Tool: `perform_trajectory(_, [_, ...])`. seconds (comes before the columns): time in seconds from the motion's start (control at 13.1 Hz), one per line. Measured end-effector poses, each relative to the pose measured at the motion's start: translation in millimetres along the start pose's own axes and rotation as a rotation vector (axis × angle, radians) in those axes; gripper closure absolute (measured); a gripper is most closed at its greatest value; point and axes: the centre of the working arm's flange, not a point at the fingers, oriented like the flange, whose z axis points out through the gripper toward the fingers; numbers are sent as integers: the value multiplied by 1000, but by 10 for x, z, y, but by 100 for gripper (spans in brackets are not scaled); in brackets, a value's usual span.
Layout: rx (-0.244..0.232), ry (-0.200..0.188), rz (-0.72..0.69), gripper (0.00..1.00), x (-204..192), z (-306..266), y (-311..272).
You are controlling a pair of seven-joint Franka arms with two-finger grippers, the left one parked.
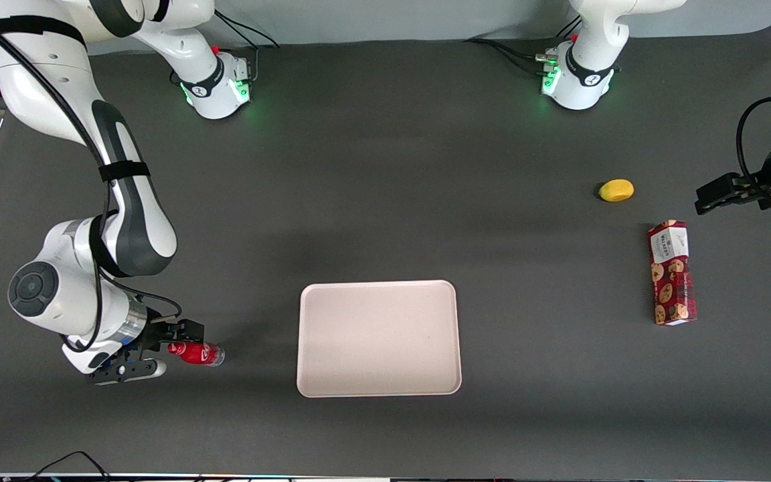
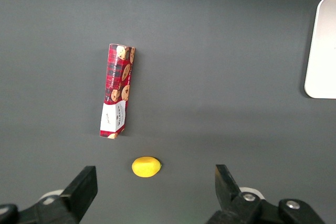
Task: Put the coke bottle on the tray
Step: 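Move the open right gripper down over the red Coca-Cola bottle, then close the right gripper around the bottle's neck and lift it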
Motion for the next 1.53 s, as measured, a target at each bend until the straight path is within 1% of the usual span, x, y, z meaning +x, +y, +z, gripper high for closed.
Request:
perform_trajectory(0.46, [-5, -1, -4, 0, 7, 114, 18])
perform_trajectory(0.53, [-7, -1, -8, 7, 8, 132, 19])
perform_trajectory(0.61, [-8, -1, -10, 7, 7, 148, 21])
perform_trajectory(0.69, [-8, -4, -11, 11, 4, 168, 23])
perform_trajectory(0.76, [-9, -7, -15, 12, 1, 186, 29])
perform_trajectory(0.84, [-9, -7, -20, 20, 0, 188, 34])
perform_trajectory(0.92, [-9, -7, -20, 33, 0, 187, 45])
perform_trajectory(0.99, [-10, -7, -19, 43, 0, 186, 61])
perform_trajectory(1.07, [-10, -7, -18, 56, 0, 184, 74])
perform_trajectory(1.15, [-10, -6, -18, 65, 3, 172, 79])
perform_trajectory(1.53, [-10, -13, -22, 65, -2, 165, 77])
